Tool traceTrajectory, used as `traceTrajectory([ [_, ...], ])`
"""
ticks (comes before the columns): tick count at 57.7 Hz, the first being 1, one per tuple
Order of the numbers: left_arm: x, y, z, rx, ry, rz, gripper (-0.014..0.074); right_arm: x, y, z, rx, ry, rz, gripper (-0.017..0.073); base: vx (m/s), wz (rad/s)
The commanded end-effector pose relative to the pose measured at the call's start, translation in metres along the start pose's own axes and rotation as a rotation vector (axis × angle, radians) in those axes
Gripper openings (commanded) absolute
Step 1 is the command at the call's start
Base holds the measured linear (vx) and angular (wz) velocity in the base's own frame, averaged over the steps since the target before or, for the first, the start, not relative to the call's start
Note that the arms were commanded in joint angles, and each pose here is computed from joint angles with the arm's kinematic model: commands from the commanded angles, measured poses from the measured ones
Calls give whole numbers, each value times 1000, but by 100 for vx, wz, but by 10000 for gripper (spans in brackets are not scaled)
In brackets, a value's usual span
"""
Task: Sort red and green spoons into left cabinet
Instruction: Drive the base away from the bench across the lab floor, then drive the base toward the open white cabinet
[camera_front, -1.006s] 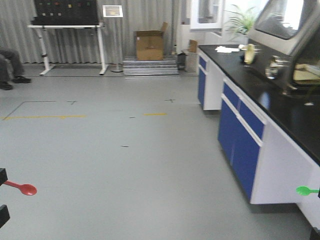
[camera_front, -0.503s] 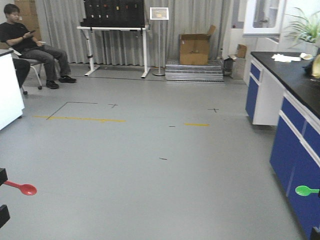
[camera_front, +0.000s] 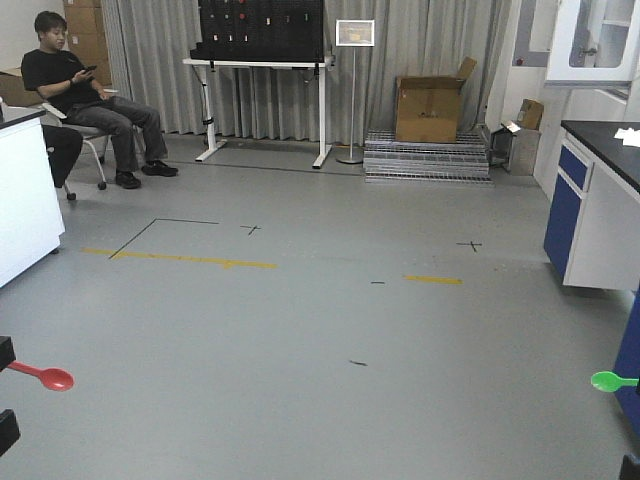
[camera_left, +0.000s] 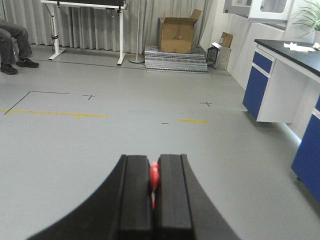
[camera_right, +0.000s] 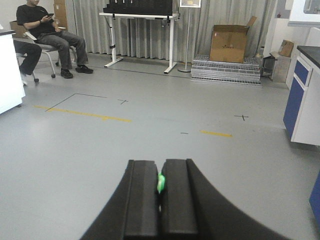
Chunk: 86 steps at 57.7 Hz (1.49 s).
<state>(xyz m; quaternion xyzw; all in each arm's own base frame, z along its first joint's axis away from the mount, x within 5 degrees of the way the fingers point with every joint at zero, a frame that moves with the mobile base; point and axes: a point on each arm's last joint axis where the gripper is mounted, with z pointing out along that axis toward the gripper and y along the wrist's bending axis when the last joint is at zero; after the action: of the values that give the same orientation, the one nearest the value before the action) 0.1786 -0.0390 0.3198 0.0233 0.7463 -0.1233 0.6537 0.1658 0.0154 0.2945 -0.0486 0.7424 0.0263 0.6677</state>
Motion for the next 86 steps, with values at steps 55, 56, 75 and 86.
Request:
traceTrajectory([
  [55,-17,-4,-2,27,-107,-3,-6,-21,1,-2,-10,-125,-6,-3,60,-7],
  [56,-17,-4,-2,27,-107,-3,-6,-21,1,-2,-10,-125,-6,-3,66,-9],
  [75,-17,-4,-2,27,-106,-3,-6,-21,1,-2,-10,-126,-6,-3,68,-11],
  [86,-17,-4,-2,27,-106,-3,-6,-21,1,-2,-10,-126,-6,-3,68,-10],
])
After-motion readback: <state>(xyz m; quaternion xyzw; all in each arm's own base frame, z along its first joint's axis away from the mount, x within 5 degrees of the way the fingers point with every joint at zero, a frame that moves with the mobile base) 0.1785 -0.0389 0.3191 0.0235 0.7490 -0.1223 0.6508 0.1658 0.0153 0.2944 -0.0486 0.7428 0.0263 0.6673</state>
